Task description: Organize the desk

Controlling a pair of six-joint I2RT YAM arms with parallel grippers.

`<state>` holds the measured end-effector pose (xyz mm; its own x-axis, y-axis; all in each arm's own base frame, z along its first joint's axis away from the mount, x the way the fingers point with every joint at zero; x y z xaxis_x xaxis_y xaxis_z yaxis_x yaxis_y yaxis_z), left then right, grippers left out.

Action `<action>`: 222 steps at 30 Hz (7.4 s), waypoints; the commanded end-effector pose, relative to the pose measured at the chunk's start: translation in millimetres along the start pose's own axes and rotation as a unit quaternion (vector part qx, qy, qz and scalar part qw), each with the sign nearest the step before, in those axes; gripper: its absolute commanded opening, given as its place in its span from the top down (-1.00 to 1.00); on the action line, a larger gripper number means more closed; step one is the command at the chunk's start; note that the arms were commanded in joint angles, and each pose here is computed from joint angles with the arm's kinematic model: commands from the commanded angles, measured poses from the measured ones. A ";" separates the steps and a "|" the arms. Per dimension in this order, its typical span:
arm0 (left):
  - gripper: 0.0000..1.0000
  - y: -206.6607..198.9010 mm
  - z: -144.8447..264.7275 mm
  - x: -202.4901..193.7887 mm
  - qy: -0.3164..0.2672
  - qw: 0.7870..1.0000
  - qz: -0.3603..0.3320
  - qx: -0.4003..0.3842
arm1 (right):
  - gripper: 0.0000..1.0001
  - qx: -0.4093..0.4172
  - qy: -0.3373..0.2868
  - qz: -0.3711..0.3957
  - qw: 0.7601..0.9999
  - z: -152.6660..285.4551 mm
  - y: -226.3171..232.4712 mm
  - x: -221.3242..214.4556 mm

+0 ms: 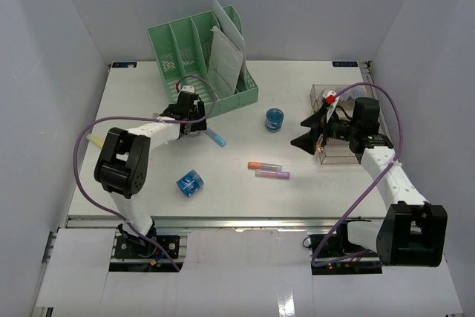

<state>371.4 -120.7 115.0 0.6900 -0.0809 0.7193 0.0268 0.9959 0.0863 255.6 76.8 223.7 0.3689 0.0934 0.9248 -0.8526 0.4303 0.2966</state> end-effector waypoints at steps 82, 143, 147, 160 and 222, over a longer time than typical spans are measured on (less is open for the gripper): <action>-0.96 -61.0 202.2 26.7 -0.360 0.799 -0.177 -0.449 | 0.65 -0.023 -0.030 -0.214 0.976 -110.9 15.2 63.2; -0.68 -20.9 156.4 -43.1 -0.080 0.949 -0.039 -0.302 | -0.50 0.206 0.194 0.243 0.928 -63.7 7.9 -38.1; 0.05 -17.6 133.7 -29.8 -0.046 0.976 0.091 -0.191 | -0.48 0.168 0.236 0.274 0.917 -79.5 26.3 -54.1; -0.62 -51.9 61.9 0.6 0.105 0.968 0.230 -0.008 | -0.62 0.047 0.172 0.213 0.961 -80.1 25.0 -19.9; 0.91 -137.7 160.7 -28.6 -0.157 0.790 0.002 -0.592 | -0.80 0.090 0.010 -0.277 0.957 -133.1 34.4 -4.6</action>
<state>227.0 -252.1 174.2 0.5362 0.0519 0.8425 0.7724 0.3724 -0.5145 261.3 194.9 180.2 0.8017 -0.0178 0.5974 -0.5673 0.2919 0.7700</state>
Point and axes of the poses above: each gripper's point midway between its finger pads, its own z axis back along the fingers, its own y axis along the line the jaws close on, x = y × z, the point moved 9 cm from there along z, back along the fingers, and after that the axes turned 8 degrees about -z, right-handed, at the moved point
